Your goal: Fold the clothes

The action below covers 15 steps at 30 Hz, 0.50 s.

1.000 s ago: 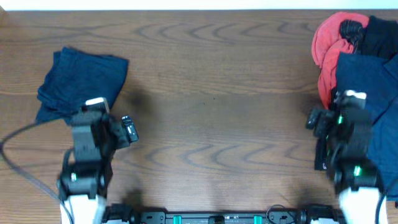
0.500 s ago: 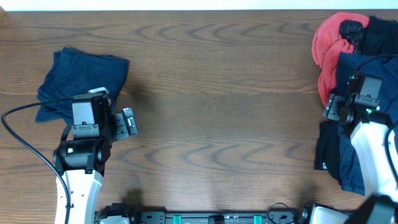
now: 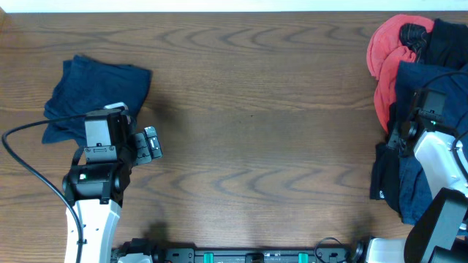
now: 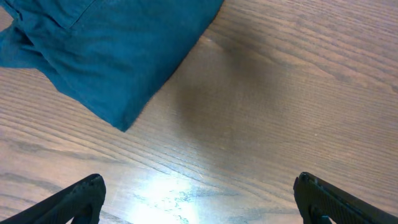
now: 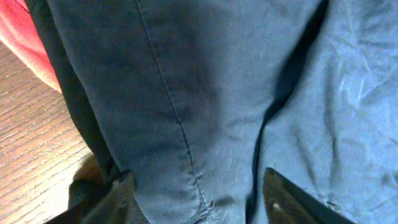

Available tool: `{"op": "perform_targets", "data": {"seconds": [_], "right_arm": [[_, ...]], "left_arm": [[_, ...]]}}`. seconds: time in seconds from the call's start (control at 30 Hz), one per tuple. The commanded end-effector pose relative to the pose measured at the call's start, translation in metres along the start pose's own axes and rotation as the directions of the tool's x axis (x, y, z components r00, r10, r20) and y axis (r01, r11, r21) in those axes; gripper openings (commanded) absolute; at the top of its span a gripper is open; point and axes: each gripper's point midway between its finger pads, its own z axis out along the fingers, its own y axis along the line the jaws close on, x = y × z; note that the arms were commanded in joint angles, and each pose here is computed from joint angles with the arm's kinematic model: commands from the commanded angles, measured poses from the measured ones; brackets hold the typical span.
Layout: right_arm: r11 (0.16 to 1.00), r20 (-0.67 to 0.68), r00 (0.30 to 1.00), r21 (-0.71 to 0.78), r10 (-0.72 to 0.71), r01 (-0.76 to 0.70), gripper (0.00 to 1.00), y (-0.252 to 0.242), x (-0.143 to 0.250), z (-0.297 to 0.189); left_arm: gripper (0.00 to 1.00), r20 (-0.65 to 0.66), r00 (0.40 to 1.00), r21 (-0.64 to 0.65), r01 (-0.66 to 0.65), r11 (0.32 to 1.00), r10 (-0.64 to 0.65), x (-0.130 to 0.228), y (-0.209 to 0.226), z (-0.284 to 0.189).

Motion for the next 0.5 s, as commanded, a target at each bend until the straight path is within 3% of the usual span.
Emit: {"op": "perform_targets", "data": {"seconds": [0.0,0.27,0.47], "right_arm": [[0.999,0.005,0.999,0.028,0.034,-0.034,0.64,-0.006,-0.004,0.0],[0.993,-0.005,0.999,-0.107,0.041,-0.042,0.72,0.017,-0.004,0.0],[0.994,0.0,0.999,-0.103,0.032,-0.032,0.73,0.017,-0.005,0.001]], "left_arm": [[0.98,0.018,1.0,-0.003,-0.008,1.0,0.008,-0.007,0.001,-0.004],[0.98,0.018,1.0,-0.003,-0.007,1.0,0.007,-0.007,0.001,-0.004],[0.98,0.018,1.0,-0.003,-0.008,1.0,0.008,-0.007,0.001,-0.004]]}}
